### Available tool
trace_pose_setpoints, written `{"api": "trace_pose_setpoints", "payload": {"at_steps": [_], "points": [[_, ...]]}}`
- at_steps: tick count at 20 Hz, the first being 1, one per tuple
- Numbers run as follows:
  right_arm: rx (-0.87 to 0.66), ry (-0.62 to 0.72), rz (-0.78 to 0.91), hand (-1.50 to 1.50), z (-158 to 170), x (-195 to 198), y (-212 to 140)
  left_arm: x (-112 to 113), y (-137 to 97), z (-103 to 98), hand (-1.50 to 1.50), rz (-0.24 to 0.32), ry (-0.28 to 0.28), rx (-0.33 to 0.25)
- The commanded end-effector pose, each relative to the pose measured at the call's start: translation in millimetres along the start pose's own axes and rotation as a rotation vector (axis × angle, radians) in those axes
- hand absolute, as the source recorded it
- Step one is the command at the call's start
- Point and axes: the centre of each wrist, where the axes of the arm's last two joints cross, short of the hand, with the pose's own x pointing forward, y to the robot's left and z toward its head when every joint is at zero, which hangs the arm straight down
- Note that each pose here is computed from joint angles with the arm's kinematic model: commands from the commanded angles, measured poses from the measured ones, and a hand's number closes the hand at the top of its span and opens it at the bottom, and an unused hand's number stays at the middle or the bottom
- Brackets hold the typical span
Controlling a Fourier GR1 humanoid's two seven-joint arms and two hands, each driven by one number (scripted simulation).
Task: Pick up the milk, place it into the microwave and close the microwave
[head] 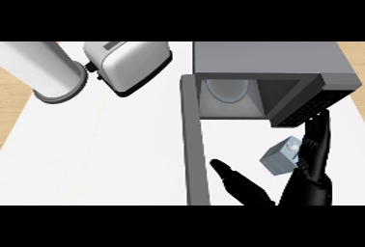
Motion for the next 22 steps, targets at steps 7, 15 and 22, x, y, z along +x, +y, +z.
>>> {"api": "trace_pose_setpoints", "payload": {"at_steps": [7,15,22], "points": [[-0.066,0.065,0.004,-1.5,5,-39,0,17,16,21,-1.5,-0.006,-0.004,0.002],[-0.134,0.119,0.06,-1.5,14,-98,-31,9,28,30,-1.5,-0.008,0.005,-0.003],[-0.145,0.186,0.078,-1.5,39,-134,-43,24,21,36,-1.5,-0.005,-0.001,0.013]]}}
